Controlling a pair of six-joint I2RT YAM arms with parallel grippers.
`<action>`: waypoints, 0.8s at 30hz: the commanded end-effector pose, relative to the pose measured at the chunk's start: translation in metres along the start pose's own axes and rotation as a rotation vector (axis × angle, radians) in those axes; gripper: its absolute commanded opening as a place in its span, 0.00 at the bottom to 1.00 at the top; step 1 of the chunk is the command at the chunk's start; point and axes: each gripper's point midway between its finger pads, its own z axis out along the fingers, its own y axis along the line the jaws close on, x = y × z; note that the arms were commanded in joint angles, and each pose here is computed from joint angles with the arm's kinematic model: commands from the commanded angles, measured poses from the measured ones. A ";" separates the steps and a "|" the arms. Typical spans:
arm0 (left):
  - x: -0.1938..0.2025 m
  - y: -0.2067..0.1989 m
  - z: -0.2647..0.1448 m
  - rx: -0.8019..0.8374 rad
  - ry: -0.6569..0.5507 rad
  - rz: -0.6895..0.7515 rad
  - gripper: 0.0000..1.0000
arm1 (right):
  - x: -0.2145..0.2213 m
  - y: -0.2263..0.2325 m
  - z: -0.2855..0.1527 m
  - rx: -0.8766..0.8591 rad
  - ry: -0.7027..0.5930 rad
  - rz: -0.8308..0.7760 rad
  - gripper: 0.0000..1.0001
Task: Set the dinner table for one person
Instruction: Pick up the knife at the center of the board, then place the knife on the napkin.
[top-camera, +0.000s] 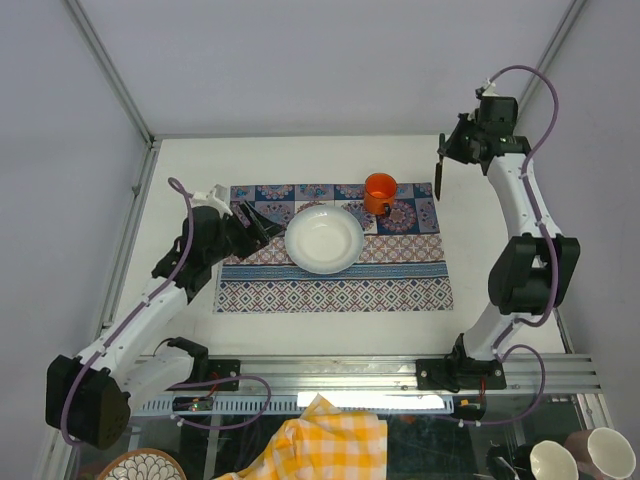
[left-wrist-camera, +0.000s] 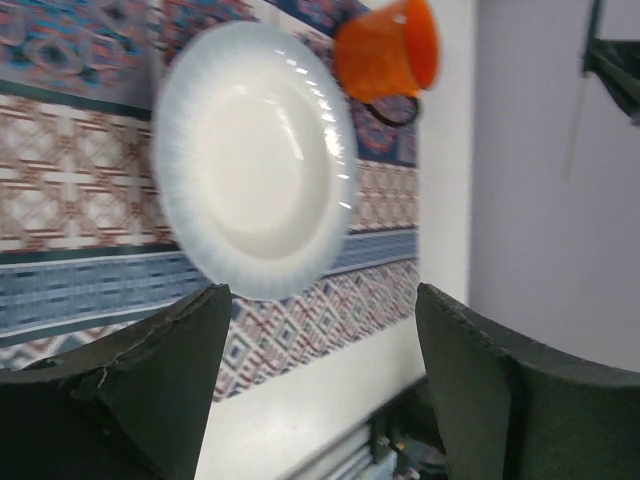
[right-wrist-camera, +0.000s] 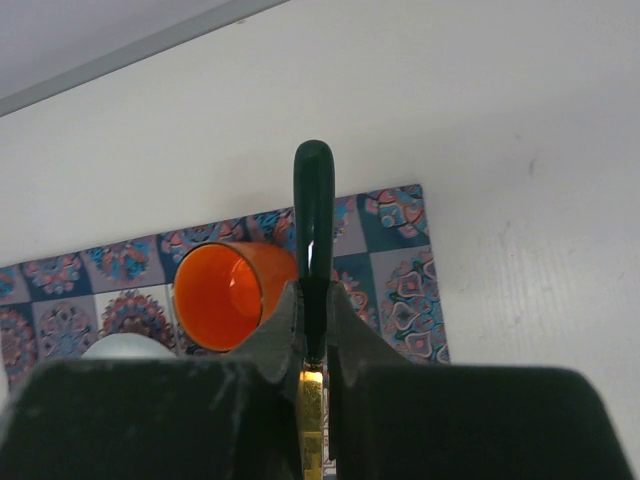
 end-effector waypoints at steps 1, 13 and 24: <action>0.005 -0.081 -0.023 0.457 0.047 -0.055 0.77 | -0.023 0.049 -0.051 -0.193 -0.103 0.020 0.00; 0.019 -0.135 -0.038 0.765 0.073 -0.116 0.81 | 0.001 0.119 -0.088 -0.433 -0.071 0.076 0.00; 0.039 -0.160 0.000 0.703 0.022 -0.040 0.78 | 0.015 0.190 -0.126 -0.498 -0.145 0.132 0.00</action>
